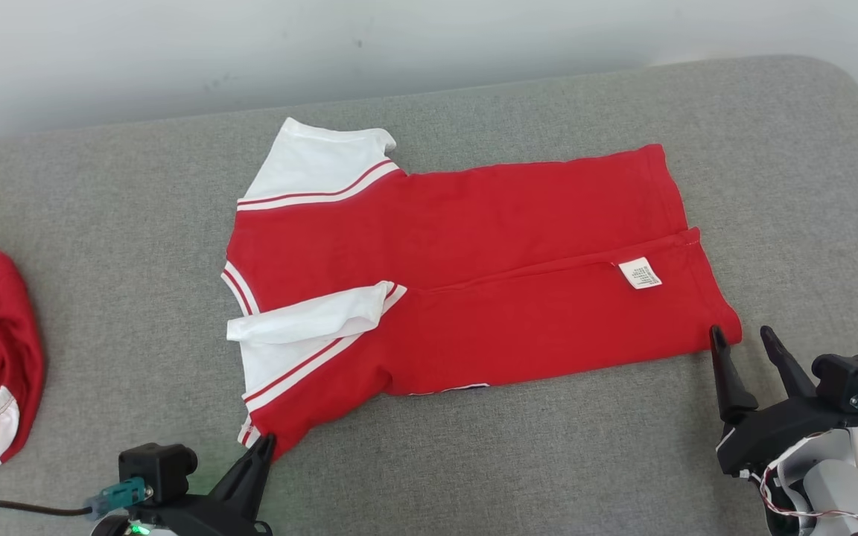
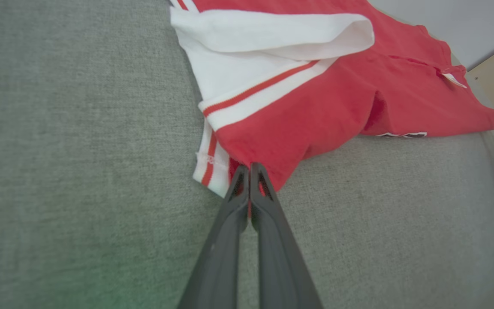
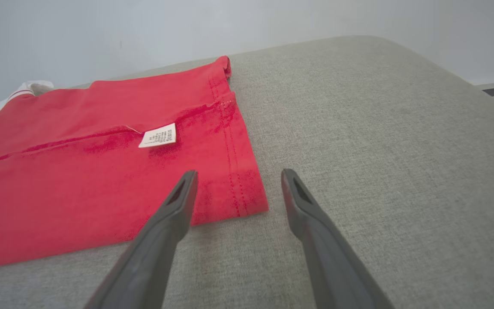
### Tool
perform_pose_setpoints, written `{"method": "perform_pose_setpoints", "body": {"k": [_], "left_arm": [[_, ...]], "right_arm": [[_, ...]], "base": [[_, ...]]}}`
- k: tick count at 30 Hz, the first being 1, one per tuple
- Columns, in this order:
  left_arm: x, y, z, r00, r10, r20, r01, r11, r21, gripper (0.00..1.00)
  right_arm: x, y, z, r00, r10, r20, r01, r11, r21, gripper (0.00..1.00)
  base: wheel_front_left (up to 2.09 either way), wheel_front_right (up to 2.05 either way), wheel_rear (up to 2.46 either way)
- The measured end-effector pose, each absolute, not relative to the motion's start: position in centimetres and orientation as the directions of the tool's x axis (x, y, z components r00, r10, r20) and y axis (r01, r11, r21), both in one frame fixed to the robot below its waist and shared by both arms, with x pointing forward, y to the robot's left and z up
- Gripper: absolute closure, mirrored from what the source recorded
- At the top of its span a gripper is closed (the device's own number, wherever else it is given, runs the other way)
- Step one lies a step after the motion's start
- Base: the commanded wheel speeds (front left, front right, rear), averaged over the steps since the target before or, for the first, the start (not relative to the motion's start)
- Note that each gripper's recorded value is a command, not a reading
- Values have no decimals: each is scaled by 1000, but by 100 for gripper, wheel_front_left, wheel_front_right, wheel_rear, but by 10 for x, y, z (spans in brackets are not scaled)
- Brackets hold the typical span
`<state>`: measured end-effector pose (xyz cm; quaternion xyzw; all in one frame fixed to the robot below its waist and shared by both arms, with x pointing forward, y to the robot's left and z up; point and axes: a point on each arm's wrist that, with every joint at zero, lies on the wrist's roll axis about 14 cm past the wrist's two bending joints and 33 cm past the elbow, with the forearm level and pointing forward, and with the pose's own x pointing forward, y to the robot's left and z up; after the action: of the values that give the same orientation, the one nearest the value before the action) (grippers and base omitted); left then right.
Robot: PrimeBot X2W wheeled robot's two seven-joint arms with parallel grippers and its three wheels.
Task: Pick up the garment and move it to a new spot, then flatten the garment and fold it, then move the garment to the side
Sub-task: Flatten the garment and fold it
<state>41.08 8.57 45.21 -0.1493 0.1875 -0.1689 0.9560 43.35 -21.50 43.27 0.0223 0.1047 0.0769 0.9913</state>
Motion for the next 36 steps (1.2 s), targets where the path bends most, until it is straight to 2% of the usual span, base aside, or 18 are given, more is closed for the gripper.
{"method": "perform_pose_setpoints", "body": {"k": [10,11,12,13,15,26,36], "left_arm": [[411,95,453,874,-380,-301,292,908,-300,100],[411,95,453,874,-380,-302,293,909,-295,100],[412,96,453,875,-380,-301,293,909,-295,100],[412,95,453,873,-384,-301,298,908,-293,100],[412,96,454,872,-385,-301,301,909,-290,100],[406,92,467,868,-419,-266,350,897,-271,100],[376,96,475,846,-458,-272,394,881,-261,100]], "right_arm": [[443,-215,416,946,168,-276,-155,986,68,0],[444,-215,416,945,170,-279,-158,985,67,8],[445,-215,415,944,172,-281,-159,985,66,35],[446,-214,414,942,176,-285,-164,984,64,51],[445,-214,412,939,179,-294,-168,984,62,100],[428,-223,410,935,170,-311,-147,985,96,100],[396,-235,413,936,159,-313,-120,983,140,100]], "base": [[0,0,0],[0,0,0],[0,0,0],[0,0,0],[0,0,0],[0,0,0],[0,0,0]]}}
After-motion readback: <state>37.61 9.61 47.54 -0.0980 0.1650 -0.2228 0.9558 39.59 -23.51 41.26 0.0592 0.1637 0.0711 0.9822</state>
